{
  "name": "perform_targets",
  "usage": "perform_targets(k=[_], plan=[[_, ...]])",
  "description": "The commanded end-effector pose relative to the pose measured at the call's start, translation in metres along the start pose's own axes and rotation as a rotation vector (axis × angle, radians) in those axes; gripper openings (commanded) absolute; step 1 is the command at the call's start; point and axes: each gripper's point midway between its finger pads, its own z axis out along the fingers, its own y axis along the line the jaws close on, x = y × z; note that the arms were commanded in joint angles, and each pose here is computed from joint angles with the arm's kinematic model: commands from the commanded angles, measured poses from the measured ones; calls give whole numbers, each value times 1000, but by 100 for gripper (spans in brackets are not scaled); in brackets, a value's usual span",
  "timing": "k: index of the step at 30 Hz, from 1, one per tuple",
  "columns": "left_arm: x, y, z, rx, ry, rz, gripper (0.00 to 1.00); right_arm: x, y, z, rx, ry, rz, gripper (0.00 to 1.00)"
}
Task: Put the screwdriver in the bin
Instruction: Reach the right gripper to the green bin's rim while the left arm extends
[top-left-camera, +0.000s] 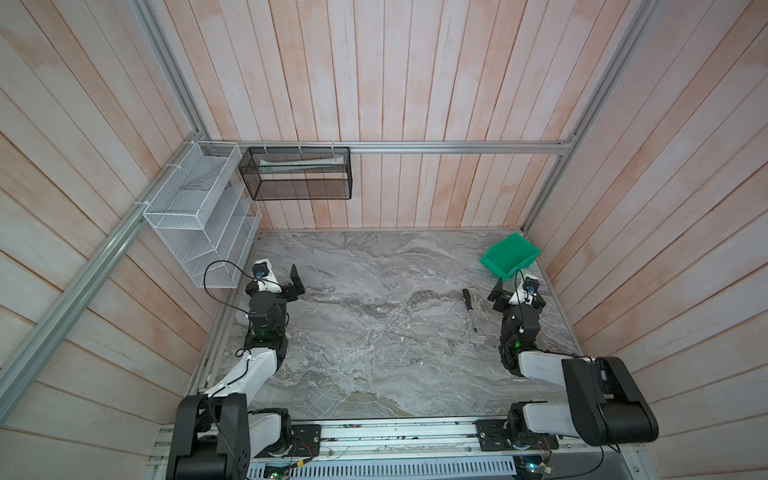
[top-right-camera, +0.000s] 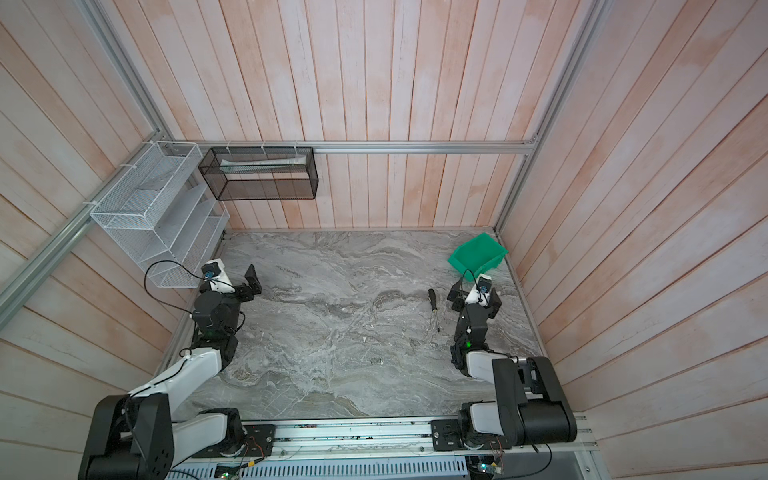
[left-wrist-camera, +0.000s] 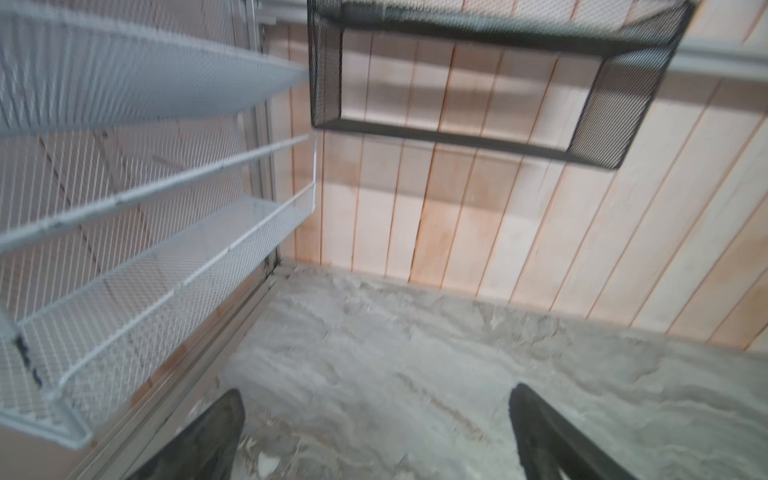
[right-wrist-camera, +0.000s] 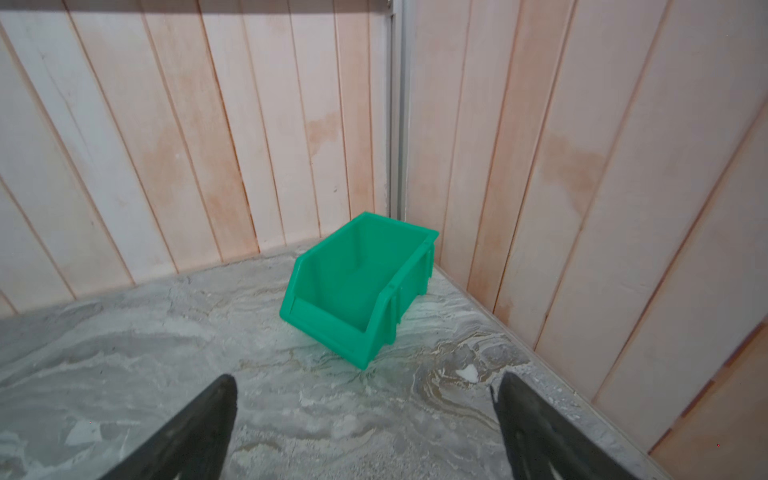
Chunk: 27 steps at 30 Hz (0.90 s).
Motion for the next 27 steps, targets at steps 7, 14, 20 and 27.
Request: perform_targets(k=[7, 14, 20, 27], plan=[[-8, -110, -20, 286, 130, 57, 100, -14, -24, 5, 165, 149, 155, 98], [-26, -225, -40, 579, 132, 115, 100, -18, -18, 62, 150, 429, 267, 99], [-23, -324, -63, 781, 102, 332, 100, 12, -14, 114, 93, 629, 309, 89], [15, -386, -83, 1026, 218, 475, 100, 36, -11, 153, 69, 710, 330, 81]])
